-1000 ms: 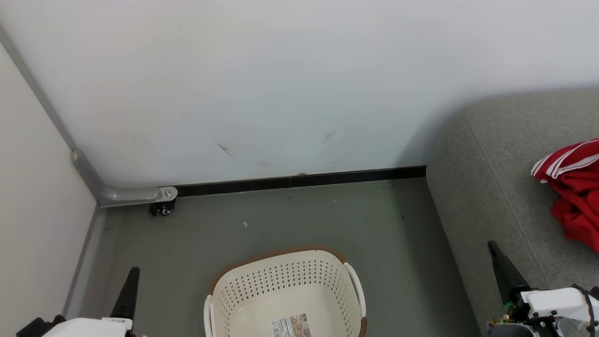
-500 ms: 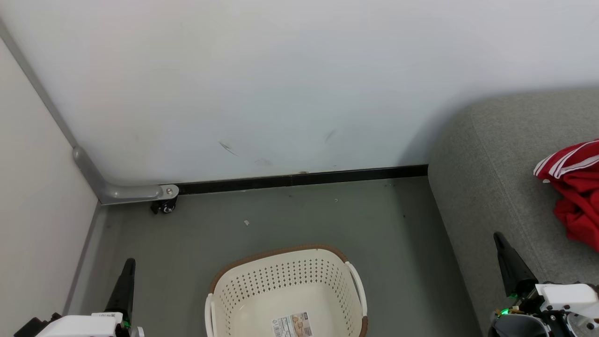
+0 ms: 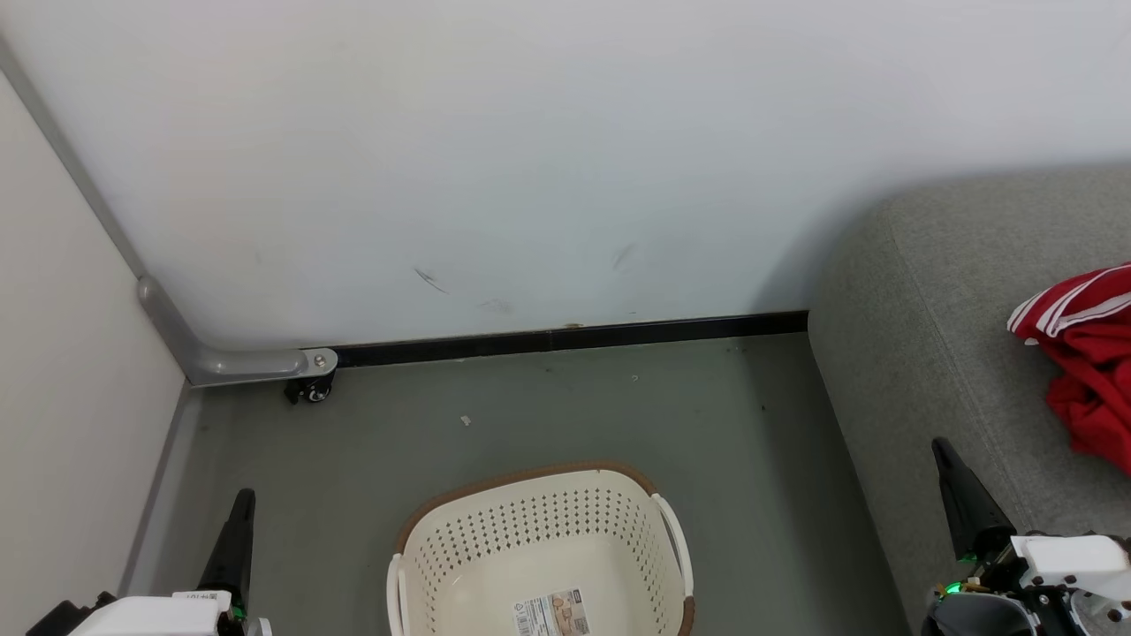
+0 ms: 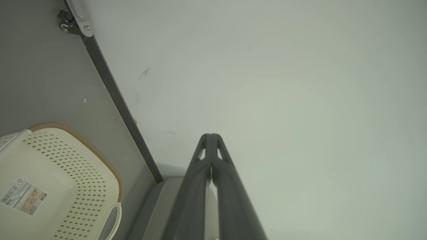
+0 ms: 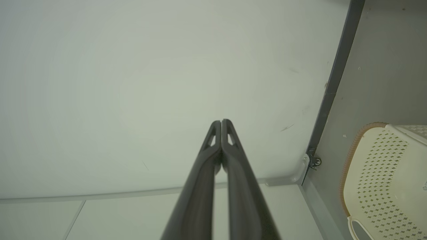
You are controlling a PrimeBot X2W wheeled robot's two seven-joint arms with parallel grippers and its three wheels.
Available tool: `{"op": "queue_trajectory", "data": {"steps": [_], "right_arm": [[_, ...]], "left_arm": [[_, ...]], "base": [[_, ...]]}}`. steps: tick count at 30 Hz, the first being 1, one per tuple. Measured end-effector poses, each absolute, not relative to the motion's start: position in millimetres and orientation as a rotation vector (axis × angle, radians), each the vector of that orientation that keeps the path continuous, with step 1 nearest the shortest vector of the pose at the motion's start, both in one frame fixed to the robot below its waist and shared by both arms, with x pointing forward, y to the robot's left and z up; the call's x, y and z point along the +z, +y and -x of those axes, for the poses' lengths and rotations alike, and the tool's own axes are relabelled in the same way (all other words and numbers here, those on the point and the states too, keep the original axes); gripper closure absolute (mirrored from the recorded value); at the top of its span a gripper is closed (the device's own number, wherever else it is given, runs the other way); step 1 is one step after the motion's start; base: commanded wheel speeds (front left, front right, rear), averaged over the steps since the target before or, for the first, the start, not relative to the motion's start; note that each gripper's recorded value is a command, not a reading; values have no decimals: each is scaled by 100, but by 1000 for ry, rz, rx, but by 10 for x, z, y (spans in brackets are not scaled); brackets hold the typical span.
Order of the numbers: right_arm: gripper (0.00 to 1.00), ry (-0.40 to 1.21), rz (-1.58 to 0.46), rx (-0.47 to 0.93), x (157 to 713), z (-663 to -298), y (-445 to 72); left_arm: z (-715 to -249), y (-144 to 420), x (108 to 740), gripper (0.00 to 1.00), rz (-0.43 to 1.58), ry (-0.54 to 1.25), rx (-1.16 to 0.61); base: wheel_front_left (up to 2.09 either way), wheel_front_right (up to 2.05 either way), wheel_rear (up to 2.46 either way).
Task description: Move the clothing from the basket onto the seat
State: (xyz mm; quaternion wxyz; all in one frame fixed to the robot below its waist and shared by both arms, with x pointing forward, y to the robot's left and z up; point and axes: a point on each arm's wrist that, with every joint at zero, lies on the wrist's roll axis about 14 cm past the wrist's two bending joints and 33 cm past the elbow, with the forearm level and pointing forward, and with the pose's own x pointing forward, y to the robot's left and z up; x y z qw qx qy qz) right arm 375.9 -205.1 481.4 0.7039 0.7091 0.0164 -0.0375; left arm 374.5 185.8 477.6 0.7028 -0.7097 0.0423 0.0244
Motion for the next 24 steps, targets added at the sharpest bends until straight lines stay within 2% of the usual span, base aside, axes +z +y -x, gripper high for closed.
{"op": "queue_trajectory", "data": {"steps": [24], "right_arm": [[100, 36, -1577, -83, 4815, -3759, -2050]], "left_arm": [[-3741, 1862, 4760, 100, 1580, 97, 59]], "base": [[0, 0, 0]]}}
